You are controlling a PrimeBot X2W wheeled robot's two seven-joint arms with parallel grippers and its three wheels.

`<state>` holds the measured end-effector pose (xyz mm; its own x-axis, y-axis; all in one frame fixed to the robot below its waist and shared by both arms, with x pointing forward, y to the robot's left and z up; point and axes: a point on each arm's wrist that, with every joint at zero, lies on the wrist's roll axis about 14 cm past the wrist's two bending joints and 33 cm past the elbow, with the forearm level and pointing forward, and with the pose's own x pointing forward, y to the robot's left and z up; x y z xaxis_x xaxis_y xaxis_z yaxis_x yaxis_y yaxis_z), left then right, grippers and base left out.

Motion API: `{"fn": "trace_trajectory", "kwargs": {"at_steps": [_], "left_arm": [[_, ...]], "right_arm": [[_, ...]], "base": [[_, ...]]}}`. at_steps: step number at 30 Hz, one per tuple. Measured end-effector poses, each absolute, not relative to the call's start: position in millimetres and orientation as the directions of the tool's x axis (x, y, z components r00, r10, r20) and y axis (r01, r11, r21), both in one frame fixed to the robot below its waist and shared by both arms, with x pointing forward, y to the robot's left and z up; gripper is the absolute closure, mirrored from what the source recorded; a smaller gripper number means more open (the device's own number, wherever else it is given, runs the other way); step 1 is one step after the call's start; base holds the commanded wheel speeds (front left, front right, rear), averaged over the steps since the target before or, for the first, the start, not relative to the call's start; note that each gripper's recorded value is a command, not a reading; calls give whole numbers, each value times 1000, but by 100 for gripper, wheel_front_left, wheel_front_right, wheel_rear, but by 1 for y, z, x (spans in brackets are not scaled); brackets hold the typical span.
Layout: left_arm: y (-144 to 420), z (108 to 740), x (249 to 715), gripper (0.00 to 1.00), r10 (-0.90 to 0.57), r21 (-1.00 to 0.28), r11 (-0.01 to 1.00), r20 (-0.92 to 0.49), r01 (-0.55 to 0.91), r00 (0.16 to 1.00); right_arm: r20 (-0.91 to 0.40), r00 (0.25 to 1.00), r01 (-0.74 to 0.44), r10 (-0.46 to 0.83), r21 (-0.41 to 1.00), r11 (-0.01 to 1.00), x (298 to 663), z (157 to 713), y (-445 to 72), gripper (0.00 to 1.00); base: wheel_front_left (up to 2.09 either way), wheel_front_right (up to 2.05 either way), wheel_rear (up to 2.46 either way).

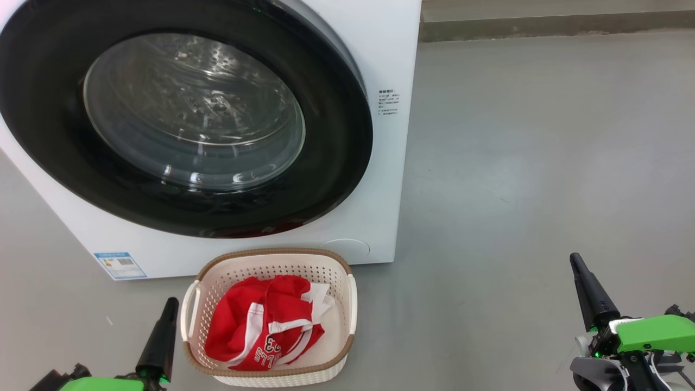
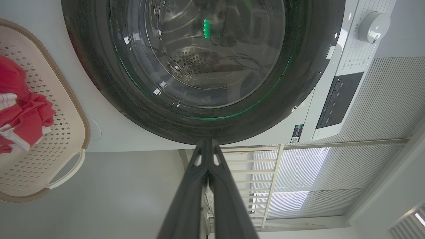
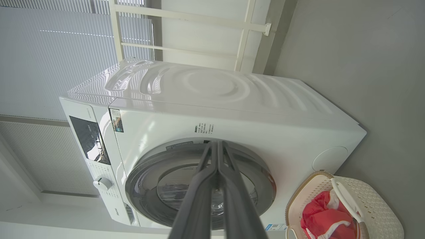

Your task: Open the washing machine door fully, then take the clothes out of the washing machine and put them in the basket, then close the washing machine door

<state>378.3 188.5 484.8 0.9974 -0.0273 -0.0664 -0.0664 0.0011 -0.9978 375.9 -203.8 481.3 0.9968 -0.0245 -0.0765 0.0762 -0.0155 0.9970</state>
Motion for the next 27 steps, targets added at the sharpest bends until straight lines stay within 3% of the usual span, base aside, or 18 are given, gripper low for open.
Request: {"fn": "trace_trajectory", "kwargs": {"at_steps": [27], "left_arm": [[188, 485, 378, 100, -27, -998, 1, -66, -66, 997]], "right_arm": [[-77, 997, 76, -25, 997, -15, 376, 481, -204, 100]], "base": [[0, 0, 0]]}}
